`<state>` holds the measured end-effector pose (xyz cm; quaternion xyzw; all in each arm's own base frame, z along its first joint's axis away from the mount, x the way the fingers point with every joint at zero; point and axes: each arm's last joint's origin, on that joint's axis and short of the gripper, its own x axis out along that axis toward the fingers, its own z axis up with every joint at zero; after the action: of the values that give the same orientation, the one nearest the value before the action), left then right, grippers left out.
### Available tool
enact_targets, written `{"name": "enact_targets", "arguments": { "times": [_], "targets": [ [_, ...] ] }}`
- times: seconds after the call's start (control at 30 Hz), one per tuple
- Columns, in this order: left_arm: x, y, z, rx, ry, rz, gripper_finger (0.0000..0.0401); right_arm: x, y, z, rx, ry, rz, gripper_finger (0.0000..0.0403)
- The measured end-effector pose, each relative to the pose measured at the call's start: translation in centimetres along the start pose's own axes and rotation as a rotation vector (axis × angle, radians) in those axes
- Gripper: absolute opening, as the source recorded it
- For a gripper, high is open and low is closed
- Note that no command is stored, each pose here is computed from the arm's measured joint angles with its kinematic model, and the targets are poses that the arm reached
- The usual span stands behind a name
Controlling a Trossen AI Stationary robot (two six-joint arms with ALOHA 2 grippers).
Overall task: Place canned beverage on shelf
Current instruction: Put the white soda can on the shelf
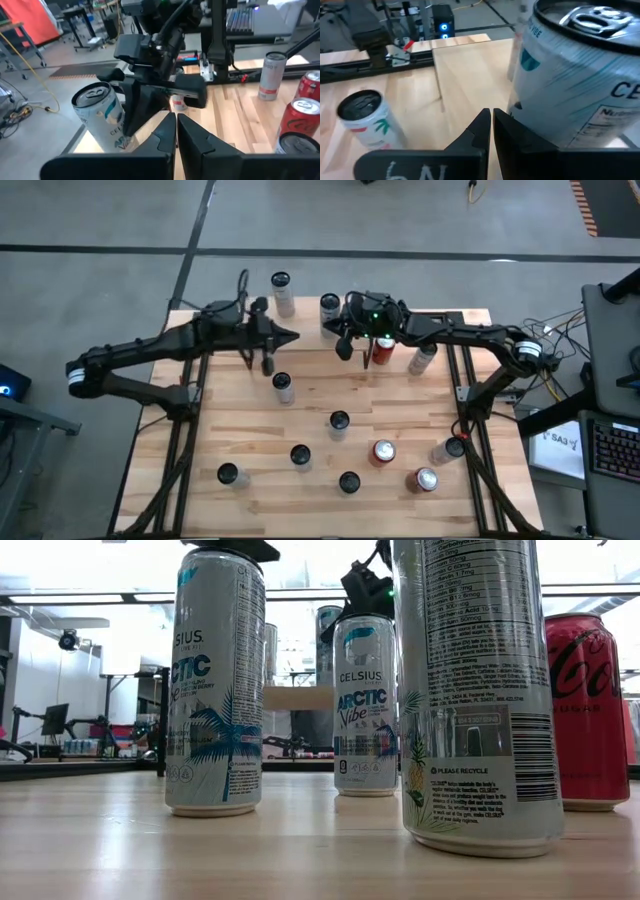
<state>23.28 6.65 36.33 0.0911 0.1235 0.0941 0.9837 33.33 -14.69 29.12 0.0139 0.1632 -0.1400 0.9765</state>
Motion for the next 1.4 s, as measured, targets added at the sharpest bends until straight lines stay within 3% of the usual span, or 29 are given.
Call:
{"name": "enact_targets", "arguments": {
  "times": [0.33, 0.97, 1.4],
  "targets": [
    [-2.1, -0.2, -0.4, -0.014, -0.054, 0.013, 0.0, -0.2, -1.9, -0.1, 0.018, -0.001, -0.054, 0.0013],
    [-1.5, -0.3, -0.8, -0.013, -0.032, 0.01, 0.0, -0.7, -4.1, 0.3, 0.01, -0.056, -0.113, 0.0013],
    [-1.5, -0.3, -0.8, -0.012, -0.029, 0.013, 0.0, 1.7, -5.3, -1.5, 0.025, -0.014, -0.13, 0.0013]
  ]
}}
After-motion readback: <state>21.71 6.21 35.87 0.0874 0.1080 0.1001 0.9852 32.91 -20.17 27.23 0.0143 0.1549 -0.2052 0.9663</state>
